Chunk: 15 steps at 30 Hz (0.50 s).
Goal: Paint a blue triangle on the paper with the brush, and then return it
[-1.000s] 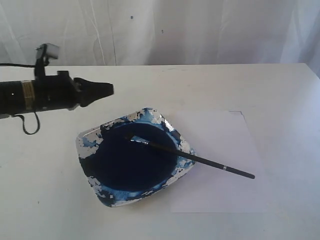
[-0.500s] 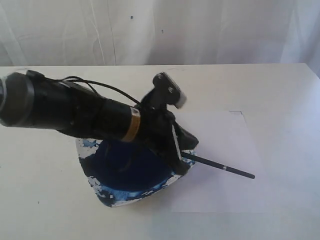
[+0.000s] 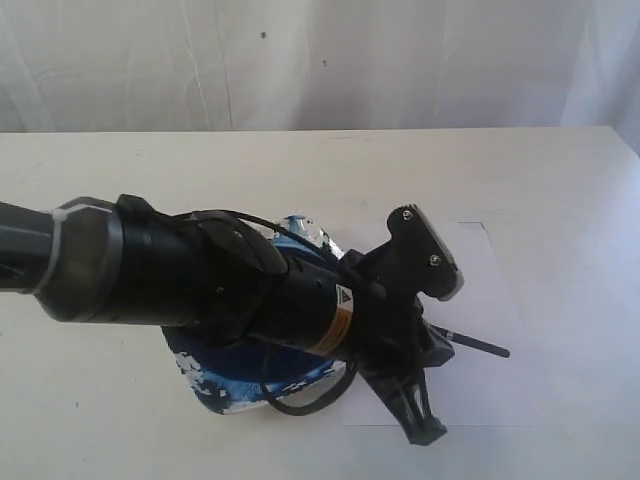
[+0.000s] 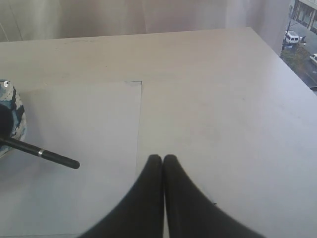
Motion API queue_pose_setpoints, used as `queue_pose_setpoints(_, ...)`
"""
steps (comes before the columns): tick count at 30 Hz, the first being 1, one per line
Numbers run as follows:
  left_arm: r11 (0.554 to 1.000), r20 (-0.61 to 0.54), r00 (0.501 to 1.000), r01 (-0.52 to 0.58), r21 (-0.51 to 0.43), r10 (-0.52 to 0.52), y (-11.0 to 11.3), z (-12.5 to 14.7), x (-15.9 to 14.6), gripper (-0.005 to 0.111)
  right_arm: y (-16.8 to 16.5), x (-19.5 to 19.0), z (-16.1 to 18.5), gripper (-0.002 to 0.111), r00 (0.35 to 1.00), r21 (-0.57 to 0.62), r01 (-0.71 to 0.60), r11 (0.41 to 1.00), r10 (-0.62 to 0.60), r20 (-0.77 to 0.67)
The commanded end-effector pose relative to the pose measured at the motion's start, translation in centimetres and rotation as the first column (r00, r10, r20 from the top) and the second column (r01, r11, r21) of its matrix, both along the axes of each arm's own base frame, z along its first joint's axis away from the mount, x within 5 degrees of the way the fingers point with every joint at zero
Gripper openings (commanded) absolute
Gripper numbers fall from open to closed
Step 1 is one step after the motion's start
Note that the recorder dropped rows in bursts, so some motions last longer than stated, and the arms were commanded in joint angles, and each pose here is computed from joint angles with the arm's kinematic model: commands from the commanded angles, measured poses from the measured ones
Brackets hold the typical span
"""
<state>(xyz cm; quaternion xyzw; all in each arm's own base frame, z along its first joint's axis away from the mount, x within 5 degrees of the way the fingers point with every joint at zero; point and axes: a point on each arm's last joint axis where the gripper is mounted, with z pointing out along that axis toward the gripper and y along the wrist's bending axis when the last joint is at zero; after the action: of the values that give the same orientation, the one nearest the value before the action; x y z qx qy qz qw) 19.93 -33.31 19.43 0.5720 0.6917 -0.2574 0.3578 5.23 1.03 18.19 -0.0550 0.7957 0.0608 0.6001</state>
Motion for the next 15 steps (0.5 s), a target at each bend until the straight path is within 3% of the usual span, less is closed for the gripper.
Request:
queue_pose_setpoints(1,0.997,0.1,0.993,-0.06,0.048,0.055,-0.5,-0.3,-0.2,0.0,0.0,0.0,0.0,0.0,1.0,0.0,0.006,1.0,-0.006,0.012)
queue_pose_setpoints(9,0.967,0.27,0.952,-0.193,0.166,0.144,-1.0,-2.8,-0.5,0.0,0.0,0.0,0.0,0.0,1.0,0.0,0.006,1.0,-0.006,0.012)
queue_pose_setpoints(15,0.982,0.21,0.975,-0.101,0.157,0.067,-1.7,-3.0,-1.7,0.0,0.0,0.0,0.0,0.0,1.0,0.0,0.006,1.0,-0.006,0.012)
